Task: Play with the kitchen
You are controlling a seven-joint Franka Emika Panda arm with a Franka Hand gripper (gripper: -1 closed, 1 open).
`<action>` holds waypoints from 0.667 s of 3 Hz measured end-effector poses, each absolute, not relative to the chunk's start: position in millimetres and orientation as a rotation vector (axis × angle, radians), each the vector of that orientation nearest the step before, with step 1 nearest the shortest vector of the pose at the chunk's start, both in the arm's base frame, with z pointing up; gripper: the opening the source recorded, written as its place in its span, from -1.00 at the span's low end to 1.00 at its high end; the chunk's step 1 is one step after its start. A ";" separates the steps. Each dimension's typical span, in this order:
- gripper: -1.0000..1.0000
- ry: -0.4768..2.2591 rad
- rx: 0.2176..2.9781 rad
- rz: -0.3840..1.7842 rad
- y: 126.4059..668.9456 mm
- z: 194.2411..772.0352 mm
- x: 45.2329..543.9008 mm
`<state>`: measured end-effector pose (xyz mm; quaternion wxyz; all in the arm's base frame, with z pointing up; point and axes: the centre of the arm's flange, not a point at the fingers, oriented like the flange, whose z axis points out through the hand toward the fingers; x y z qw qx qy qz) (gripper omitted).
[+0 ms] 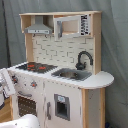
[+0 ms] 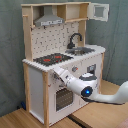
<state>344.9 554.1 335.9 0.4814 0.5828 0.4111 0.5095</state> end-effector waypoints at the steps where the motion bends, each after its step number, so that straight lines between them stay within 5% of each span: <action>1: -1.00 1.073 1.338 1.153 554.1 336.1 344.9; 2: -1.00 1.144 1.245 1.055 554.3 336.3 344.8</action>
